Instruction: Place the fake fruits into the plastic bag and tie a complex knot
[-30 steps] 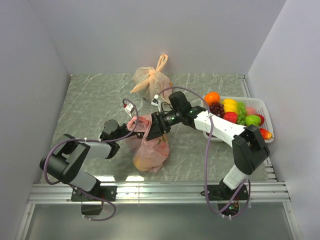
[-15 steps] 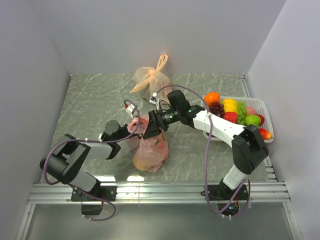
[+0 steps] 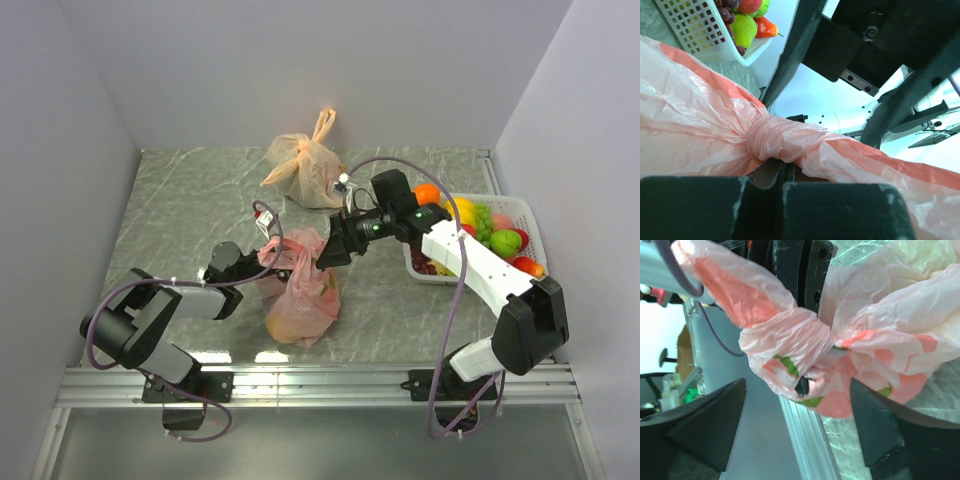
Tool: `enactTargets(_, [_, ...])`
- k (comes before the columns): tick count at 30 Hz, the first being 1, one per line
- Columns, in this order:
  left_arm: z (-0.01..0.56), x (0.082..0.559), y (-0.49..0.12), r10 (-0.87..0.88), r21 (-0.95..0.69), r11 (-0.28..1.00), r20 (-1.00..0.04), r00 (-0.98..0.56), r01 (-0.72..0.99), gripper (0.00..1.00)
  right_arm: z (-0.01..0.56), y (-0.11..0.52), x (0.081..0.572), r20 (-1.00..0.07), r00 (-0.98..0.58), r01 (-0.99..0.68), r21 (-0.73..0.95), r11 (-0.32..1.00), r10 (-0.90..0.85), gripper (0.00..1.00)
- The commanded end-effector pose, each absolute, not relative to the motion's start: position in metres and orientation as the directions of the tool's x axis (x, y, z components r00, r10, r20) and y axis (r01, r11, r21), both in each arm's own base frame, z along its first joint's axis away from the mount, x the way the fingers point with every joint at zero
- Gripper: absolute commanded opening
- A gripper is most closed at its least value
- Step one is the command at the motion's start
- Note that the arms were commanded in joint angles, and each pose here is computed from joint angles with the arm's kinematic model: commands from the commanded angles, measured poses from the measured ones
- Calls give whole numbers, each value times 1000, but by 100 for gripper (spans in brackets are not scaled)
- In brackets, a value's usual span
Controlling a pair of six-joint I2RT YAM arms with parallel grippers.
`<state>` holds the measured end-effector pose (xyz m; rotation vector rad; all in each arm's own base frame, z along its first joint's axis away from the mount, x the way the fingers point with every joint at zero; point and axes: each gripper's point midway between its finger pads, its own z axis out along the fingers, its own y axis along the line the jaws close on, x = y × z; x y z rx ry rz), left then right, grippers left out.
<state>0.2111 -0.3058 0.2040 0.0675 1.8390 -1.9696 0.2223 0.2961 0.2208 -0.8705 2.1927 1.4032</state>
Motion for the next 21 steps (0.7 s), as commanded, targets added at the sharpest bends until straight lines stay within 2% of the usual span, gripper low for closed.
enactTargets(1, [228,205,-307,-276,-893,-75,-409,-870,443,0,218,286,217,-635,-712,-703,640,312,-300,81])
enactTargets(2, [228,206,-307,-278,-893,-76,-408,-870,443,0,213,285,218,-632,-715,-699,640,318,-300,71])
enactTargets(5, [229,206,-309,-276,-890,-80,-413,-868,449,0,206,289,222,-632,-720,-694,640,331,-287,66])
enactTargets(21, [229,205,-319,-258,-891,-119,-398,-880,438,0,198,349,229,-643,-713,-701,660,270,-280,62])
